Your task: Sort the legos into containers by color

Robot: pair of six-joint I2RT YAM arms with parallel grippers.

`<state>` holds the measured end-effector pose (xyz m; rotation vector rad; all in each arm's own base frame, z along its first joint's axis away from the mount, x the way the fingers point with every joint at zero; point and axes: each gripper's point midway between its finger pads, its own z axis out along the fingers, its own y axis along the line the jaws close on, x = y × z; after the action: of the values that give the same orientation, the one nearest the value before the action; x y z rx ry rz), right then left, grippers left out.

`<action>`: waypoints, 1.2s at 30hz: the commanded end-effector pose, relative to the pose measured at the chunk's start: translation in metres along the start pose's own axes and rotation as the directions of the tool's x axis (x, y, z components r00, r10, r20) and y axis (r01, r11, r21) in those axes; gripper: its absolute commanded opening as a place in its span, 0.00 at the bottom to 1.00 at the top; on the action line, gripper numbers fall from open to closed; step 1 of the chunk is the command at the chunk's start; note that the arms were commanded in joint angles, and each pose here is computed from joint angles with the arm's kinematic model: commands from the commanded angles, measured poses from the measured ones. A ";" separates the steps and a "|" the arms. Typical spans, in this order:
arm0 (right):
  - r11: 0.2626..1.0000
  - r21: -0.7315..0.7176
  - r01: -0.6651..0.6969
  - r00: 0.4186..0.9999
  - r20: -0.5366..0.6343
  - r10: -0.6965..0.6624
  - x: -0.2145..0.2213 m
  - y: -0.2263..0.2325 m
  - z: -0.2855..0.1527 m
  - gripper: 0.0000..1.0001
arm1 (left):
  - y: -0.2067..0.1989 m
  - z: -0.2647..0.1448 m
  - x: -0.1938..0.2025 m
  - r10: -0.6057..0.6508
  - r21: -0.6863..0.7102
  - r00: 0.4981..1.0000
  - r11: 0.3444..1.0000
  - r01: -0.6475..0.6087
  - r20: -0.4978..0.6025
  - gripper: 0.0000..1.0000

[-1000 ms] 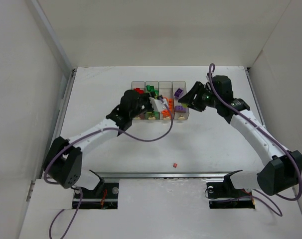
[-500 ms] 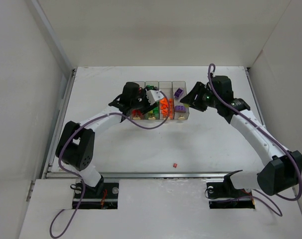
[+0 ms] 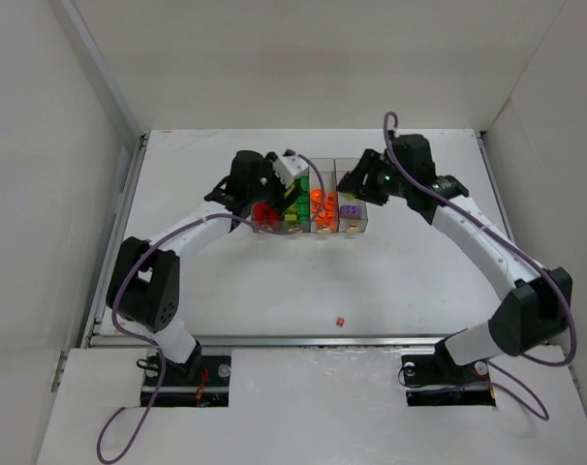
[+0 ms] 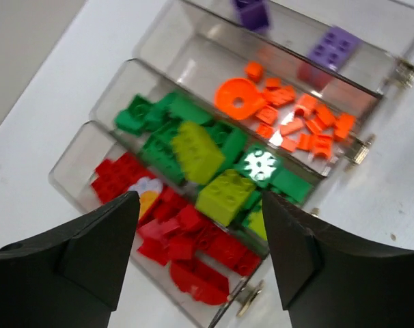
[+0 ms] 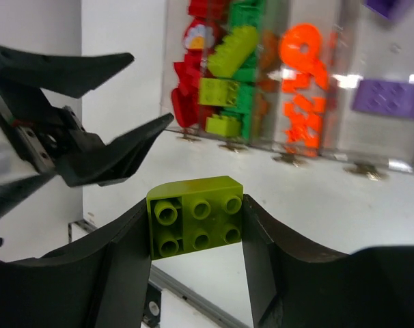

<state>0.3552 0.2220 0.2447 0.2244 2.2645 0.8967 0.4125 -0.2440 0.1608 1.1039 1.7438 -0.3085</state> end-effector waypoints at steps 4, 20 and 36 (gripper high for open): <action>0.976 -0.065 0.206 0.978 0.024 -0.205 -0.026 0.065 0.065 0.00 | 0.110 -0.092 -0.049 -0.352 -0.391 0.913 0.826 0.407 0.207 0.72; 0.939 0.006 0.343 0.939 -0.003 -0.343 -0.039 0.030 0.227 0.14 | 0.089 -0.179 0.023 -0.510 -0.588 0.837 0.621 0.518 0.198 0.77; 0.923 0.069 0.379 0.924 0.026 -0.381 -0.061 0.047 0.166 0.99 | 0.083 -0.183 0.041 -0.511 -0.603 0.834 0.604 0.521 0.209 0.82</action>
<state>0.5180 0.3415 0.1473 -0.1563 2.3053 0.6561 0.3627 -0.0637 0.2194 0.1252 1.9784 -0.0392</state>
